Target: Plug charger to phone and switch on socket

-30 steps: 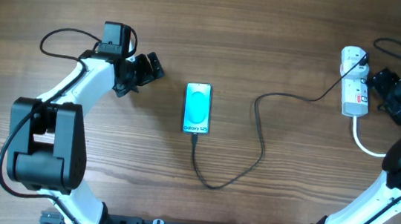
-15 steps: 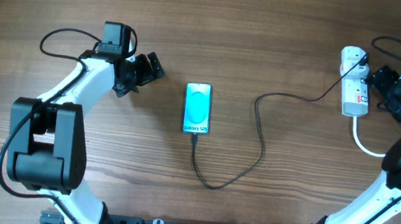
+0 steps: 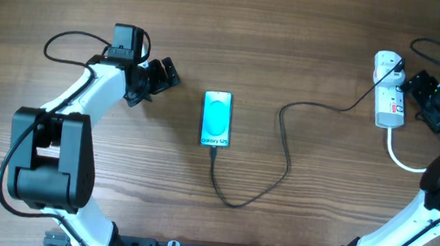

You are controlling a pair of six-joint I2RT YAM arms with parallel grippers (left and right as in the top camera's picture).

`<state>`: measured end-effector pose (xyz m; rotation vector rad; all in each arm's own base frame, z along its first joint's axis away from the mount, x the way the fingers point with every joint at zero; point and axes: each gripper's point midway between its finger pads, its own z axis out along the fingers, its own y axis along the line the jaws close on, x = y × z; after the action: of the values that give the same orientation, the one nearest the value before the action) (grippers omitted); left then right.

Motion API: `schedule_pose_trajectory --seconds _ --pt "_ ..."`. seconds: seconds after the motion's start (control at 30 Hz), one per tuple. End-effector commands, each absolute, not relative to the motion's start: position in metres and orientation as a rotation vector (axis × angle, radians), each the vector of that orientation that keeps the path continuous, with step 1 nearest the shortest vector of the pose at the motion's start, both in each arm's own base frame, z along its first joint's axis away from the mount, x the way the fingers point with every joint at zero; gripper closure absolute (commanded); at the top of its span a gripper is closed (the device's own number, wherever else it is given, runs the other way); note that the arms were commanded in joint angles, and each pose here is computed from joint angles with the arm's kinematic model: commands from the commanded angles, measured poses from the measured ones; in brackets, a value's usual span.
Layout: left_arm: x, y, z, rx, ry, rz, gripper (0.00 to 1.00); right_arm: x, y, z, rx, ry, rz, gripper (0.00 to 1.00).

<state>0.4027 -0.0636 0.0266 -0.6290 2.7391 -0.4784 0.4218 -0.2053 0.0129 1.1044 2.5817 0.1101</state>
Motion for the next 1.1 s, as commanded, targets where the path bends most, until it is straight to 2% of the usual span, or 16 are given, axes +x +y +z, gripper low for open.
schedule_pose_trajectory --seconds 0.0,0.6,0.73,0.8,0.93,1.07 --pt "0.405 -0.062 0.035 -0.614 2.718 -0.487 0.0 0.422 -0.204 0.02 1.068 2.58 0.101 0.0" --pt "0.405 -0.062 0.035 -0.614 2.718 -0.487 0.0 0.428 -0.165 0.001 0.987 2.682 0.127 0.0" --pt "0.405 -0.062 0.035 -0.614 2.718 -0.487 0.0 0.414 -0.177 -0.006 1.022 2.717 -0.014 0.0" --pt "0.405 -0.062 0.035 -0.614 2.718 -0.487 0.0 0.405 -0.183 0.012 1.054 2.722 -0.019 0.0" --pt "0.405 -0.062 0.035 -0.614 2.718 -0.487 0.0 0.402 -0.183 0.086 0.945 2.633 -0.039 0.0" --pt "0.405 -0.062 0.035 -0.614 2.718 -0.487 0.0 0.399 -0.181 0.101 0.904 2.626 -0.049 0.0"
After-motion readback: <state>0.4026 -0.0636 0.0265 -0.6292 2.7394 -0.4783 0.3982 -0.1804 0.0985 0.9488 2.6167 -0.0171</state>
